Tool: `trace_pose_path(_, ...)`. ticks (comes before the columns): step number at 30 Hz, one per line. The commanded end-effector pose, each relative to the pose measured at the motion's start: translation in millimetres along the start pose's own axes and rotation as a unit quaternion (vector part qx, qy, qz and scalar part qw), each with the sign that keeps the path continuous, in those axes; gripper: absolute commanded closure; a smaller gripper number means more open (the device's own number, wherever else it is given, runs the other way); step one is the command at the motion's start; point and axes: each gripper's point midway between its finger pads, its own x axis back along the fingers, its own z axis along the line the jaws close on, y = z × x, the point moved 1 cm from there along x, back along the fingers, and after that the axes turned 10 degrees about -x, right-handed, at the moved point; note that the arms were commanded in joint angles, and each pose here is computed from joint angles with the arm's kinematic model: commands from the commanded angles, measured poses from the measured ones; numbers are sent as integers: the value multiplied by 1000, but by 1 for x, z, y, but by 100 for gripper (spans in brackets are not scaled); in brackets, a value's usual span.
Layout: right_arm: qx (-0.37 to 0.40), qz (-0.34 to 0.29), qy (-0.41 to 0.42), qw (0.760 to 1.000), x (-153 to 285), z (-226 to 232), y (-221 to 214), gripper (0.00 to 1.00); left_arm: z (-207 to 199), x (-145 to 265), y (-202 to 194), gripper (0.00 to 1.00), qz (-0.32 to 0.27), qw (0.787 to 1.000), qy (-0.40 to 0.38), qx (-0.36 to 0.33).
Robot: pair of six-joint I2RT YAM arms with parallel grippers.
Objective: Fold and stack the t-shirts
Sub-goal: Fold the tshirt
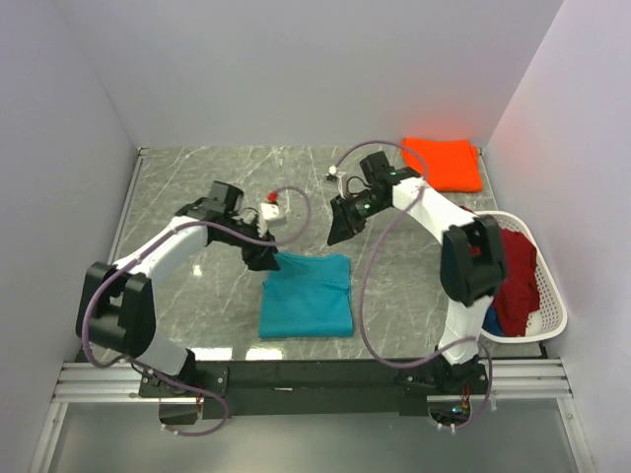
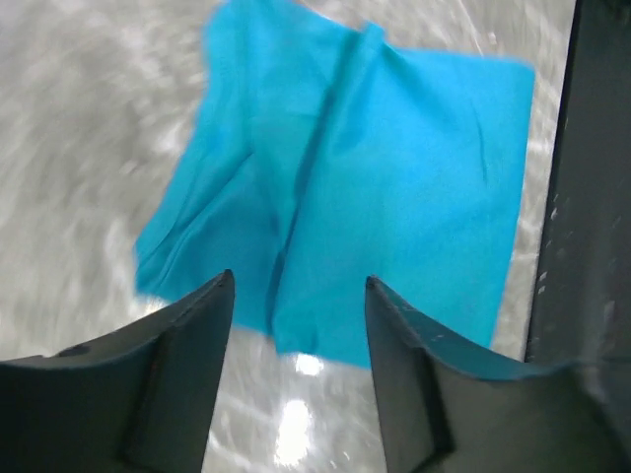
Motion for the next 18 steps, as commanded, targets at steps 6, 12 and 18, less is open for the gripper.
trace_pose_path(6,-219,-15,88,972,-53,-13,18,73,1,-51,5,42,47,983,-28,-177)
trace_pose_path(12,-254,2,85,964,-74,-36,8,74,-3,-74,1,40,61,982,-50,-174)
trace_pose_path(18,-277,0,88,957,-87,-45,-1,76,-11,-90,-6,43,75,980,-83,-162)
